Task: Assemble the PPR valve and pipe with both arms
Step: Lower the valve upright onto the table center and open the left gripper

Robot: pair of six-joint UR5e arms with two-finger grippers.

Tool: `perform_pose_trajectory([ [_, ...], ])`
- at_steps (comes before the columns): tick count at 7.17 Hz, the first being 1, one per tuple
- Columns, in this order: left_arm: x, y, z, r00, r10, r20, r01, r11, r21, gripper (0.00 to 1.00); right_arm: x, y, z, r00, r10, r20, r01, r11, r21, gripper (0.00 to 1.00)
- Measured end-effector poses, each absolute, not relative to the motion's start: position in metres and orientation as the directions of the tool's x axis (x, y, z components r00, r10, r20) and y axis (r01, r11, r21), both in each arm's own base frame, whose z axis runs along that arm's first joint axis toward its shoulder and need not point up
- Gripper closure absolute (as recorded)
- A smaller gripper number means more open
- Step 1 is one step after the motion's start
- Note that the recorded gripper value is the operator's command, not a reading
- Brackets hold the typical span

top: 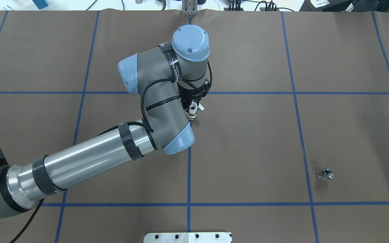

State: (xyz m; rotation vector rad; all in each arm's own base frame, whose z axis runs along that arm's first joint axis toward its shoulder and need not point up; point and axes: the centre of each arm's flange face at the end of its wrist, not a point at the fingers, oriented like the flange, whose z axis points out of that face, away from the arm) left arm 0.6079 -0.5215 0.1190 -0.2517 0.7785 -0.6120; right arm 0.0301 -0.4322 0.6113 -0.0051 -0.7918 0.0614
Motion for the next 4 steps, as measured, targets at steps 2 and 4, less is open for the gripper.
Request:
perform_pose_trajectory([
  [2, 0.6073, -0.5219, 0.1203, 0.551, -0.602, -0.578, 0.422, 0.799, -0.429, 0.78, 0.0302, -0.4321, 0.6123, 0.701, 0.059, 0.710, -0.053, 0.998, -0.030, 0.01],
  [4, 0.6055, -0.5216, 0.1254, 0.553, -0.602, -0.576, 0.421, 0.798, -0.430, 0.20, 0.0298, -0.4320, 0.6135, 0.702, 0.059, 0.710, -0.052, 0.998, -0.031, 0.01],
])
